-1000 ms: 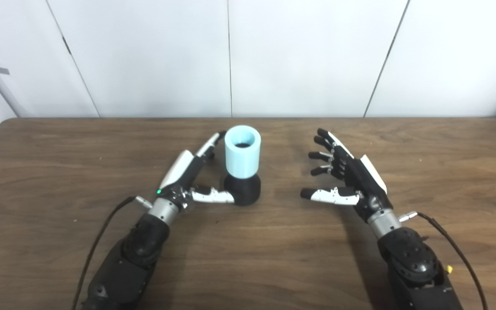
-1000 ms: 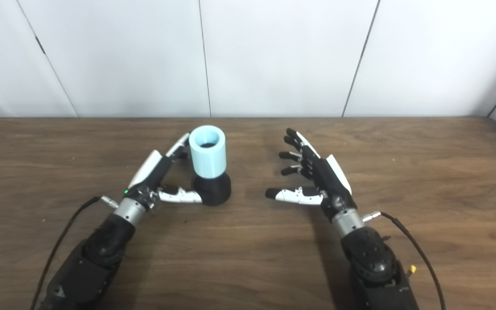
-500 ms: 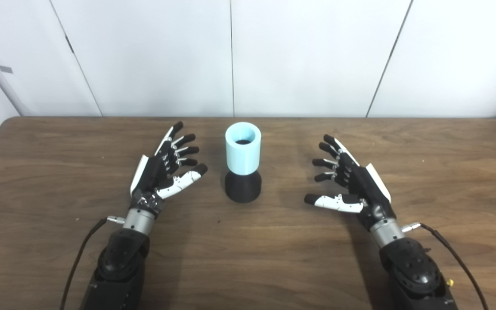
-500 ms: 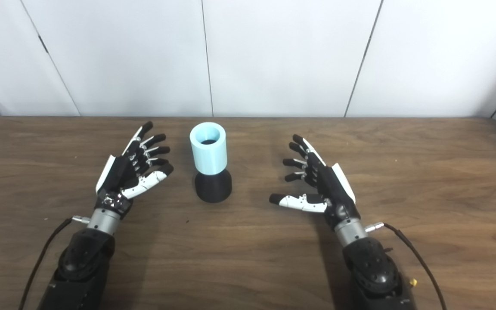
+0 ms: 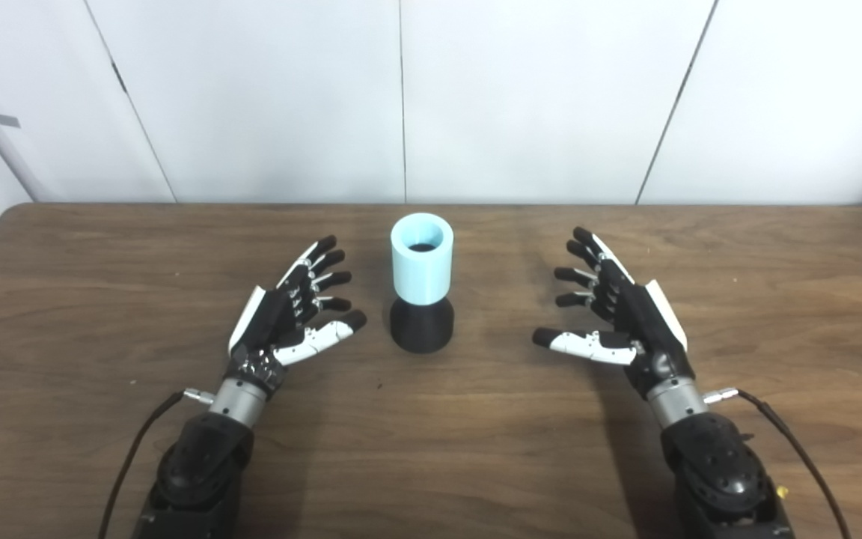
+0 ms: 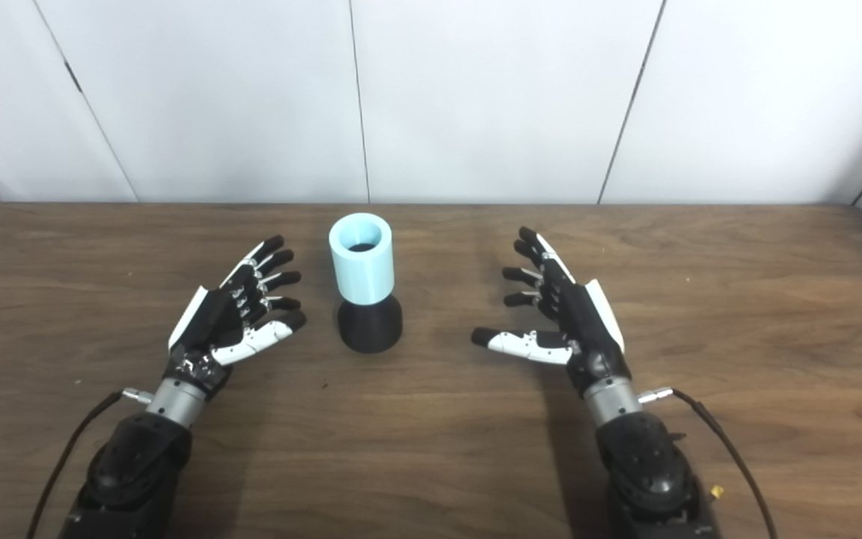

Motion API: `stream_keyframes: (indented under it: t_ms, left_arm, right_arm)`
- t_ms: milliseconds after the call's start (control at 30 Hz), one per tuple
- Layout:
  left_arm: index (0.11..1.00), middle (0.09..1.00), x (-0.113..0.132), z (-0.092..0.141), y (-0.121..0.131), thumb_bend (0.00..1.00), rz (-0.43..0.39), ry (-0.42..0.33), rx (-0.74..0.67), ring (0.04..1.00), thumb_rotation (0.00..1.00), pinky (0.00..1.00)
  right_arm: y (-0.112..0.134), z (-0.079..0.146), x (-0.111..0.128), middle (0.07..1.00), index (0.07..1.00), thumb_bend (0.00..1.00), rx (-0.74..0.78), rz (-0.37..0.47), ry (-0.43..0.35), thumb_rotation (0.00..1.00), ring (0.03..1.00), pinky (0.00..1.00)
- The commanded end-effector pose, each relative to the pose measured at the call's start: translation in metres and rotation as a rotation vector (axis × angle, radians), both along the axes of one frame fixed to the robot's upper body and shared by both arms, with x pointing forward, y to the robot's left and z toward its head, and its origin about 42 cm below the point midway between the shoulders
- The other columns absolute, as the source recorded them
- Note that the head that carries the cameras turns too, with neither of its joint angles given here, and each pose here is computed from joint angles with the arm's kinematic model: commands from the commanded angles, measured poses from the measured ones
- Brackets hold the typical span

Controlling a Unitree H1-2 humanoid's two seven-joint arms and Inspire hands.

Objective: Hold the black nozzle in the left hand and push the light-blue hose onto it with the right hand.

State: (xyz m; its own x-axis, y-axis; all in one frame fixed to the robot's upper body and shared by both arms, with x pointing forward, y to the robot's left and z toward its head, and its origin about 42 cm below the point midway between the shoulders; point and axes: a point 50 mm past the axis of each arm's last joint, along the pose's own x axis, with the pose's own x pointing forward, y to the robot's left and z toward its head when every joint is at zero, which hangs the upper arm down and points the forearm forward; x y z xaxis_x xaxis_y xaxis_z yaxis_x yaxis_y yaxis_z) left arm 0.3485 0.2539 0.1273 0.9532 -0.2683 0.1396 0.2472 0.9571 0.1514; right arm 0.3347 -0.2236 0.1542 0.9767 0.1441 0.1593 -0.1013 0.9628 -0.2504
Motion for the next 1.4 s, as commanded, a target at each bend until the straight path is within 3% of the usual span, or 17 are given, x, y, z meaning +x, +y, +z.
stream_keyframes:
  t_ms: [0, 267, 367, 467, 567, 767, 900, 1367]
  left_arm:
    - [0.972, 0.941, 0.001, 0.005, 0.004, 0.82, -0.002, -0.009, -0.007, 0.868, 0.27, 0.71]
    - [0.963, 0.912, 0.016, 0.020, 0.001, 0.85, 0.013, -0.059, 0.070, 0.849, 0.31, 0.75]
    - [0.965, 0.916, 0.019, 0.018, -0.001, 0.84, 0.004, -0.063, 0.060, 0.848, 0.30, 0.71]
    - [0.963, 0.911, 0.017, 0.013, -0.005, 0.84, -0.002, -0.060, 0.024, 0.860, 0.27, 0.75]
    - [0.960, 0.911, 0.016, 0.011, -0.007, 0.85, -0.005, -0.064, 0.005, 0.859, 0.25, 0.74]
    - [0.974, 0.924, 0.014, 0.002, -0.009, 0.85, -0.019, -0.055, -0.056, 0.861, 0.25, 0.73]
    - [0.983, 0.945, 0.012, -0.006, -0.012, 0.81, -0.045, -0.034, -0.113, 0.881, 0.25, 0.72]
    - [0.980, 0.943, 0.008, -0.013, -0.008, 0.81, -0.046, -0.053, -0.114, 0.899, 0.26, 0.79]
  right_arm:
    - [-0.001, 0.021, 0.006, 0.929, 0.940, 0.86, -0.012, -0.002, -0.080, 0.18, 0.811, 0.66]
    - [-0.018, 0.021, 0.017, 0.939, 0.949, 0.90, -0.006, 0.017, -0.077, 0.20, 0.820, 0.68]
    - [-0.022, 0.018, 0.022, 0.943, 0.946, 0.89, 0.010, 0.039, -0.072, 0.18, 0.819, 0.65]
    - [-0.024, 0.015, 0.023, 0.946, 0.938, 0.89, 0.016, 0.047, -0.078, 0.17, 0.822, 0.63]
    - [-0.025, 0.013, 0.022, 0.944, 0.942, 0.89, 0.016, 0.045, -0.089, 0.18, 0.824, 0.66]
    - [-0.025, 0.006, 0.016, 0.937, 0.933, 0.92, 0.066, 0.015, -0.103, 0.24, 0.811, 0.64]
    - [-0.024, 0.000, 0.013, 0.940, 0.932, 0.91, 0.103, 0.022, -0.092, 0.22, 0.834, 0.67]
    - [-0.027, -0.010, 0.000, 0.932, 0.934, 0.92, 0.122, 0.031, -0.097, 0.24, 0.844, 0.73]
